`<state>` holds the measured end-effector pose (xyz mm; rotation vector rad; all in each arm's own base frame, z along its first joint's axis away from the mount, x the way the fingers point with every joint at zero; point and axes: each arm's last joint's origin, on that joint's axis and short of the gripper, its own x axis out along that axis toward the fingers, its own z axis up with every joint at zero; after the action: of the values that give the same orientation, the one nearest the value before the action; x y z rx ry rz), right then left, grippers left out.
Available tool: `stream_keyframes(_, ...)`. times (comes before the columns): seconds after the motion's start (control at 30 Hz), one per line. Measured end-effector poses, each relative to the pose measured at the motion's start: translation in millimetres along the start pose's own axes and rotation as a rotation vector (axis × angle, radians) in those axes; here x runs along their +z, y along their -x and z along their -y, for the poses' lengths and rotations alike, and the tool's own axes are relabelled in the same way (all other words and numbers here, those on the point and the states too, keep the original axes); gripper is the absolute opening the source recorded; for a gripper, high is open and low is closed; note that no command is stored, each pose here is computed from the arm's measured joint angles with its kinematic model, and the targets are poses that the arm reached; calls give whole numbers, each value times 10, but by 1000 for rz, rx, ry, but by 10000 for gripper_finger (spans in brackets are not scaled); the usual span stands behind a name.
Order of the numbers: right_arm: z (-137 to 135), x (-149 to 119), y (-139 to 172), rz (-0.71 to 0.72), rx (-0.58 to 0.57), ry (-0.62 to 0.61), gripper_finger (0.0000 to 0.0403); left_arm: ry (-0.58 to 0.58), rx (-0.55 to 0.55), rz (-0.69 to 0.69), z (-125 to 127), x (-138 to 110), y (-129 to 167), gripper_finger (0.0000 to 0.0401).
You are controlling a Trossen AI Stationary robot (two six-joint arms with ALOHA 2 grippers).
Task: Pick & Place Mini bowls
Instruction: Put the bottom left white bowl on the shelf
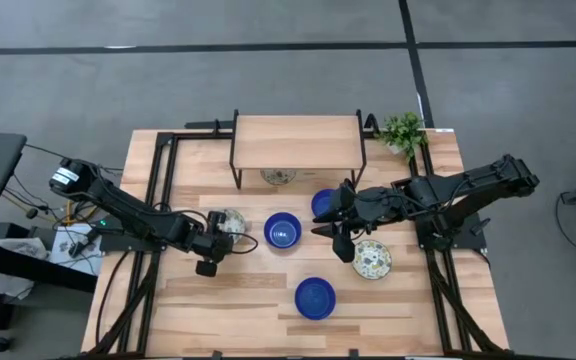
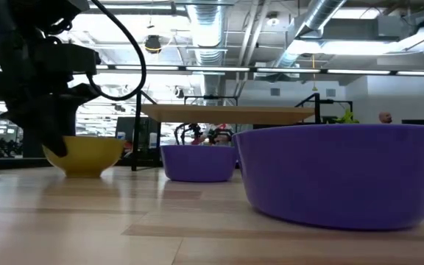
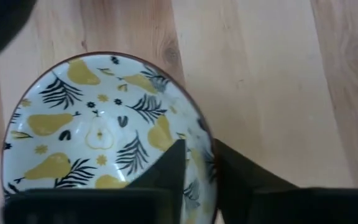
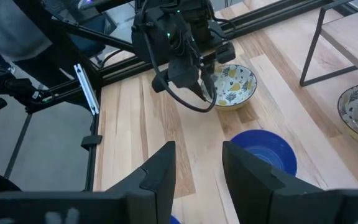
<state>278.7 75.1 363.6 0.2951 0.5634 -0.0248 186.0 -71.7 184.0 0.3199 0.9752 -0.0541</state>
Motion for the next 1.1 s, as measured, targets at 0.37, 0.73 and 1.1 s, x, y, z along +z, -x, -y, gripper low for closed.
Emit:
stream_keyframes(0.37,1,1,0,0,-1,0,120,17,-13,19,-10,78,52,12)
stream_keyframes(0.73,-3,8,0,8,4,-3,120,-72,45,36,-138,461,457,11)
stream_keyframes(1.1,-43,133,91,62,31,-19,120,-100,179,224,-437,969,999,11)
